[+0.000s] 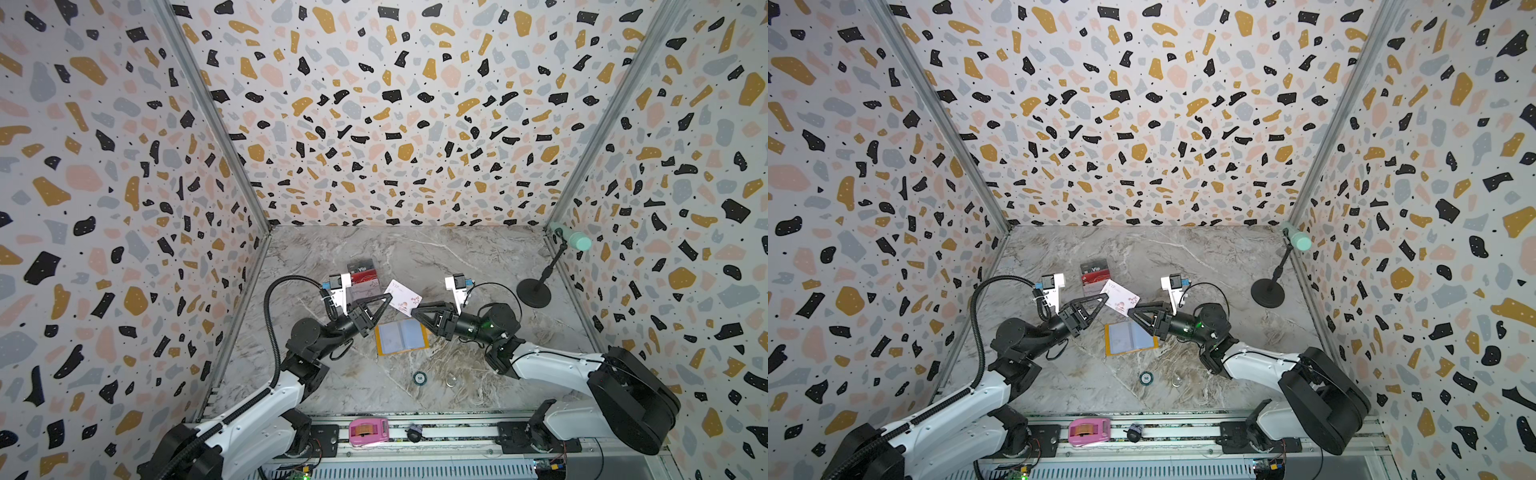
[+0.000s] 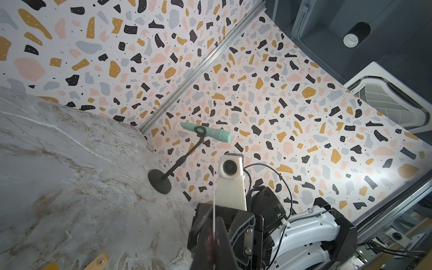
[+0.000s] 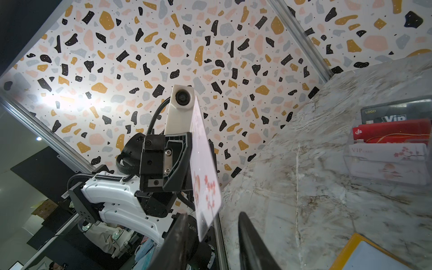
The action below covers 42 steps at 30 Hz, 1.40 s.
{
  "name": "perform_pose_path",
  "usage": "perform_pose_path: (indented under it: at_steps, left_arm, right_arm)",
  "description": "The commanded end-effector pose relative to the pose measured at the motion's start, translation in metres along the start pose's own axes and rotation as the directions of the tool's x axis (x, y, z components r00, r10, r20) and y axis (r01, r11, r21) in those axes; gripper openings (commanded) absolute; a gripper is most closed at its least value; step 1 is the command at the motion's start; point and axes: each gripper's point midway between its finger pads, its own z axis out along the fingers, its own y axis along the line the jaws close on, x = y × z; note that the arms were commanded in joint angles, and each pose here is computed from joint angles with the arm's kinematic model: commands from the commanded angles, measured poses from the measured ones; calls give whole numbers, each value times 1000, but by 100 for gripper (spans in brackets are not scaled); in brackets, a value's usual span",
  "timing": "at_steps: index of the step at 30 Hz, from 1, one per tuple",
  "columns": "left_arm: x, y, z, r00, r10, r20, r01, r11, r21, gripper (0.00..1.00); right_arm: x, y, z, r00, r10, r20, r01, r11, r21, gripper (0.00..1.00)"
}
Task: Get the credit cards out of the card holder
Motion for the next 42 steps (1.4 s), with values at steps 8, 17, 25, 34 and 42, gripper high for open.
perform_pose_path:
  at_steps: [8, 17, 25, 34, 42]
  left_arm:
    - [-12, -11, 0, 998, 25, 53, -28, 998, 52, 0]
    - [-11, -11, 0, 998, 27, 51, -30, 998, 52, 0]
    - [-6, 3, -2, 997, 75, 27, -74, 997, -23, 40]
    - [16, 37, 3, 973, 155, -168, -184, 967, -175, 55]
    - [39, 36, 3, 829, 268, -491, -377, 916, -137, 64]
  right_arm:
    - [-24, 29, 6, 994, -38, 99, 49, 992, -118, 20]
    - [-23, 29, 7, 995, -41, 91, 52, 991, -122, 5]
    - [-29, 23, -4, 994, -55, 95, 63, 995, -84, 0]
    - [-40, -9, -32, 988, -144, -47, 147, 986, 78, 0]
    - [-29, -24, -54, 939, -240, -246, 293, 933, 207, 0]
